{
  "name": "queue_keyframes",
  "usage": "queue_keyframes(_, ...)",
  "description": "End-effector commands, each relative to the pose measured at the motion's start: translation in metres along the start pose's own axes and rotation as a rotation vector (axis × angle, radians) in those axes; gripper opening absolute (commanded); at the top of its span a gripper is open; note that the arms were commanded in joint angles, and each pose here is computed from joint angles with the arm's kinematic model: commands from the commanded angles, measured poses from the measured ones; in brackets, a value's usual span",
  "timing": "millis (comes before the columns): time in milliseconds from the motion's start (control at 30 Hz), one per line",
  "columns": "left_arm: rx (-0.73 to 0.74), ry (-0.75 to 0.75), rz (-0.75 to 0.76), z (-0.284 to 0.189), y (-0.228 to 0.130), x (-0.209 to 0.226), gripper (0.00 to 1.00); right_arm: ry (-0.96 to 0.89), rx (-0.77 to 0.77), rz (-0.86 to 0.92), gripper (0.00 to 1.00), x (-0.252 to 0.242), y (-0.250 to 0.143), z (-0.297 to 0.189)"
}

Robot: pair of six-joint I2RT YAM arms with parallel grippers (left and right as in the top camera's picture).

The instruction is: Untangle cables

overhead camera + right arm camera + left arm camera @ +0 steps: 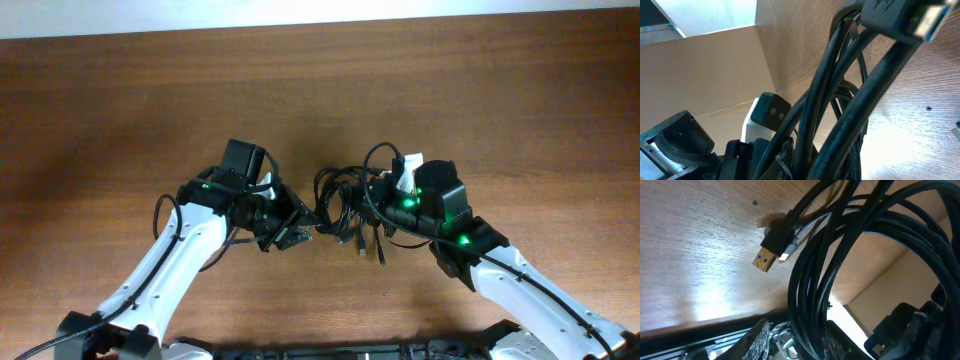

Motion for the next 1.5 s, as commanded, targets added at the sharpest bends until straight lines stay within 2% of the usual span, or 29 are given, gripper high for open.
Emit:
queue_keyframes(0,0.013,0.006,-0.058,0.003,-0.002,0.004,0.38,0.006,0.022,-0.007,0.04,0.002,-0.004,0.001)
queue_keyframes(133,-0.008,0.041,-0.079,0.010,-0.006,0.004,0.44,0.006,0.022,-0.007,0.04,0.002,-0.004,0.001)
queue_keyframes(567,-0.081,0.060,-0.142,0.016,-0.002,0.001,0.26,0.007,0.033,-0.007,0.04,0.002,-0.006,0.001)
queue_keyframes(800,-0.036,0.039,-0.212,0.022,-0.013,-0.006,0.30,0.007,0.033,-0.007,0.04,0.002,-0.006,0.001)
queue_keyframes(867,-0.027,0.036,-0.215,0.022,-0.014,-0.007,0.25,0.007,0.033,-0.007,0.04,0.002,-0.006,0.001)
queue_keyframes(967,-0.030,0.037,-0.214,0.022,-0.013,-0.006,0.04,0.008,0.038,-0.007,0.04,0.002,-0.006,0.001)
queue_keyframes(1000,-0.031,0.037,-0.214,0.022,-0.013,-0.006,0.00,0.008,0.040,-0.007,0.04,0.002,-0.007,0.001)
queue_keyframes(1267,-0.056,0.047,-0.214,0.022,-0.010,-0.005,0.00,0.008,0.041,-0.008,0.04,0.002,-0.007,0.001)
queue_keyframes(1300,-0.067,0.051,-0.213,0.022,-0.009,-0.004,0.00,0.008,0.041,-0.024,0.07,0.002,-0.007,0.001)
queue_keyframes(1367,-0.099,0.063,-0.213,0.021,-0.005,-0.003,0.00,0.002,0.041,-0.118,0.40,0.000,-0.007,0.001)
queue_keyframes(1467,-0.131,0.065,-0.218,0.018,0.001,0.000,0.00,-0.088,0.039,-0.267,0.69,-0.019,-0.006,0.000)
Point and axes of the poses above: each gripper's point midway between its finger pads, its own z axis out along the fingers, its own x axis along the line the jaws close on, y = z × x, the point moved 5 cm from there along -z, back along the fingers, and after that the axes turned 2 degrees about z, right-handed, at the moved point
